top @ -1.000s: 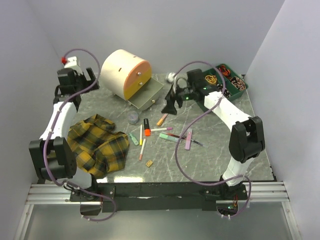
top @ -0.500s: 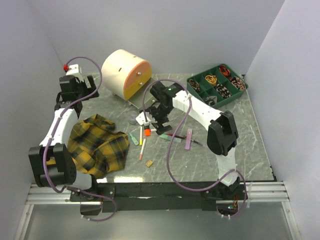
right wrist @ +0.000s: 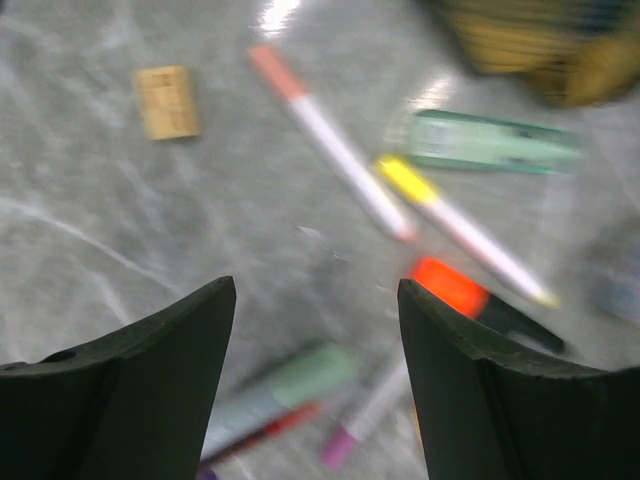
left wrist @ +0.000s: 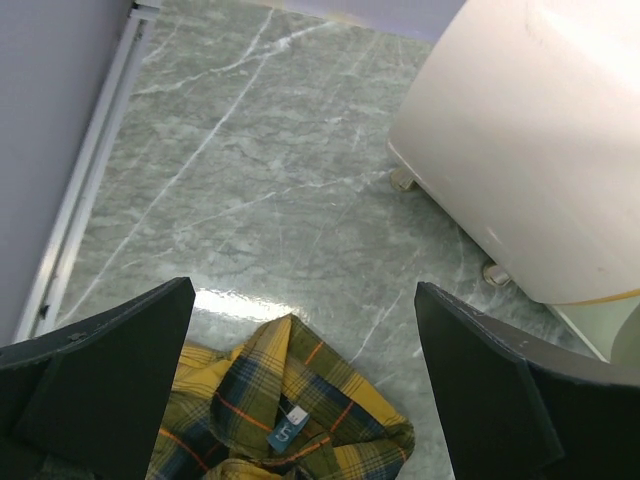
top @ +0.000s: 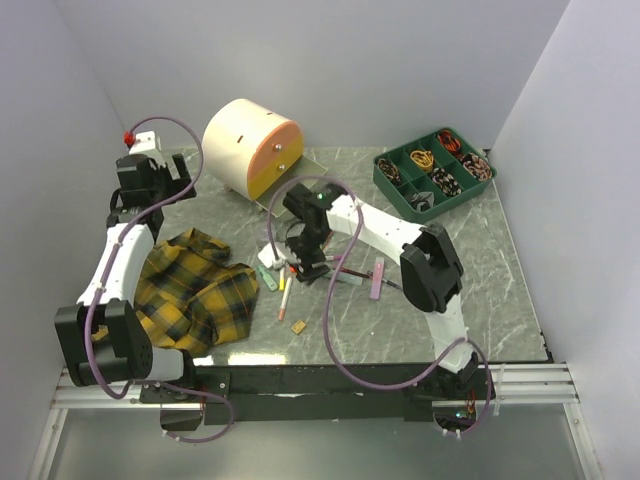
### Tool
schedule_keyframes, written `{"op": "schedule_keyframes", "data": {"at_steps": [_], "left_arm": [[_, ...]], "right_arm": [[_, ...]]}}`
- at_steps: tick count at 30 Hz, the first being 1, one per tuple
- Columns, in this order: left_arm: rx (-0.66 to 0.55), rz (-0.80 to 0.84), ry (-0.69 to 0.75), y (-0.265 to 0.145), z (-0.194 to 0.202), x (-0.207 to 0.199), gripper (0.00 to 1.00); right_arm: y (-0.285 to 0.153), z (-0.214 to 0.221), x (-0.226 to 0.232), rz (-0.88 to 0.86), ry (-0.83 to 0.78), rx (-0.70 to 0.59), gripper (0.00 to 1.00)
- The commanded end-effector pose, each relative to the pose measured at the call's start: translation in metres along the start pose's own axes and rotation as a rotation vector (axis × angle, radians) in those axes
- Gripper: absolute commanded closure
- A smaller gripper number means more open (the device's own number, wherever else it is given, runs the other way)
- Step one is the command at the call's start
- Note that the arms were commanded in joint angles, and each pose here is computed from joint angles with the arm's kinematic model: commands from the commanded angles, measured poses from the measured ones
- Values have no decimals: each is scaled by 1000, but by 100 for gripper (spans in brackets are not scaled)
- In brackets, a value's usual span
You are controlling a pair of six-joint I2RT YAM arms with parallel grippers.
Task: Sort the stationery into containers
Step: Pick up the stationery from the center of the board.
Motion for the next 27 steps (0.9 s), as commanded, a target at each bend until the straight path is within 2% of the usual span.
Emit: {"op": "schedule_keyframes", "data": {"at_steps": [1, 2, 3, 5, 9, 19, 27], "left_arm": [[-68, -40, 47, -15, -17, 7, 0], [-79, -42, 69, -20, -20, 8, 1], [-89, -48, 79, -22, -22, 9, 1], [-107, -64, 83, -29, -25, 13, 1], [-135, -52, 36, -40, -31, 17, 1], [-169, -52, -5, -58, -32, 23, 0], [-180, -56, -5, -54, -32, 25, 0]], "right_arm": [[22, -19, 32, 6, -7, -11, 27], [19, -27, 23, 88, -48, -10, 29], [36, -26, 41, 67, 15, -6, 30], [39, -31, 32, 152, 1, -6, 31], [56, -37, 37, 182, 40, 16, 35], [74, -44, 43, 102, 54, 44, 37], [81, -41, 66, 17, 82, 40, 38]]}}
Point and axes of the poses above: each gripper's point midway between its finger pads, its own y axis out along the fingers, its own x axis along the line the jaws close on, z = x × y, the point moved 2 cm from there along -y, back along the fingers, and after that the axes turned 10 degrees about -y, right-handed, at the moved point
